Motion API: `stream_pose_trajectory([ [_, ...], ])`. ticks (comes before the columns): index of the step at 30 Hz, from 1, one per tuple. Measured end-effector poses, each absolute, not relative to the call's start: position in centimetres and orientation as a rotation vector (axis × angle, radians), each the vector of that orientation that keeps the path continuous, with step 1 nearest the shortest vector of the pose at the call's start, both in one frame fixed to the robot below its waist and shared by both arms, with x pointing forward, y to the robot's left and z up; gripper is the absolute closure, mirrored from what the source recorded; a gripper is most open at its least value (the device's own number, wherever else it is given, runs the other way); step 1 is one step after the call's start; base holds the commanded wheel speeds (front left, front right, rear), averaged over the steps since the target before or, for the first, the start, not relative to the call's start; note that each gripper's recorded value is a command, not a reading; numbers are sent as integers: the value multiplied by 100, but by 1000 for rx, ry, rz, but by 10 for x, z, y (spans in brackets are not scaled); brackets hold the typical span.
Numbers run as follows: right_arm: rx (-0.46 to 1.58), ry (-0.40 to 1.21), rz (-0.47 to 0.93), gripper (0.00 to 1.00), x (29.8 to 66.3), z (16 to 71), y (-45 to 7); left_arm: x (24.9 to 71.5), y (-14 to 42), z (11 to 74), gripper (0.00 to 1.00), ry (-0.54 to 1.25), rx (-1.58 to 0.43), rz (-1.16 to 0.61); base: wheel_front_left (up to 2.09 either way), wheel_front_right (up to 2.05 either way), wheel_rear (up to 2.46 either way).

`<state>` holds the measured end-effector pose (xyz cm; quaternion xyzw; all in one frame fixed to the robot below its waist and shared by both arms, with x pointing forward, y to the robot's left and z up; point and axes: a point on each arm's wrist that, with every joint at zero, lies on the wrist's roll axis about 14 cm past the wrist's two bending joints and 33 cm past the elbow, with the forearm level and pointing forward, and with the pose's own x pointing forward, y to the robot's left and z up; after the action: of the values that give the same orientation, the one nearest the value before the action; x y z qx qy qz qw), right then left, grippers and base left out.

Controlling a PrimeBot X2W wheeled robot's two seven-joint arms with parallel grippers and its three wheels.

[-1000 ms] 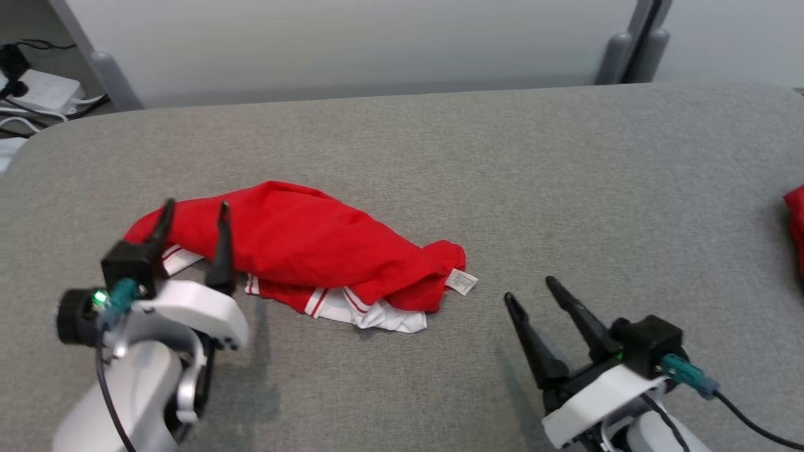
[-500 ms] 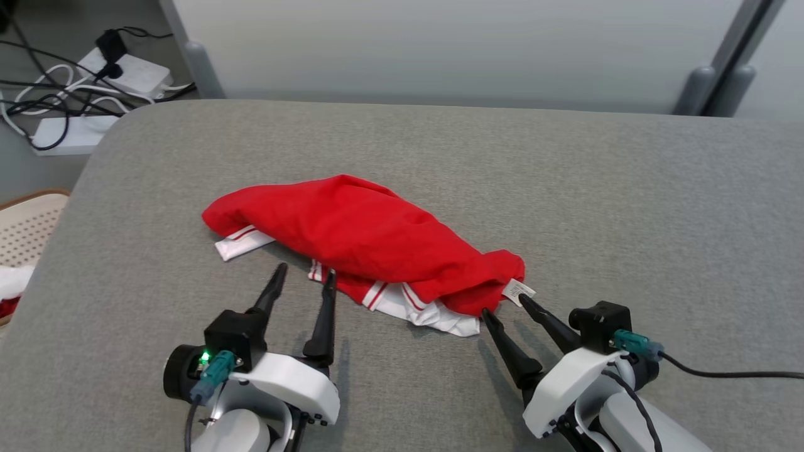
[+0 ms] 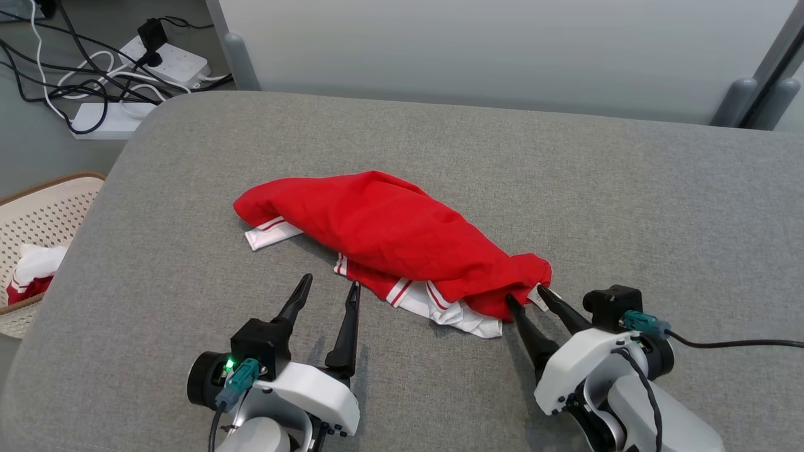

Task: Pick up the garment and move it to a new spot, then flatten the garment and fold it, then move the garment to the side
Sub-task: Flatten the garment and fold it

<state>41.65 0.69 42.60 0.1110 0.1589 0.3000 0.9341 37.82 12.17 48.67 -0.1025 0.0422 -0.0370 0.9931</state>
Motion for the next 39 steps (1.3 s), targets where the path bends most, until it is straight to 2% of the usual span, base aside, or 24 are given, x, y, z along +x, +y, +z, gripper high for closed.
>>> stream_pose_trajectory([
  [2,228,324,612,62,419,427,8,379,122,486,0,86,-203,-75,0,0,0],
  [3,230,325,611,77,419,427,9,379,122,485,0,87,-200,-74,0,0,0],
  [4,233,325,609,100,420,427,9,380,122,484,0,90,-200,-75,0,0,0],
  [15,229,266,568,100,436,443,-7,384,119,483,0,87,-198,-89,0,0,0],
  [24,152,39,371,100,479,503,-93,388,109,486,0,79,-207,-117,0,0,0],
  [30,52,-79,273,100,484,538,-141,386,83,485,0,91,-229,-215,0,0,0],
  [33,24,-85,227,100,482,538,-160,382,65,484,0,108,-247,-289,0,0,0],
  [39,4,7,100,100,470,504,-200,372,34,477,0,163,-259,-397,0,0,0],
])
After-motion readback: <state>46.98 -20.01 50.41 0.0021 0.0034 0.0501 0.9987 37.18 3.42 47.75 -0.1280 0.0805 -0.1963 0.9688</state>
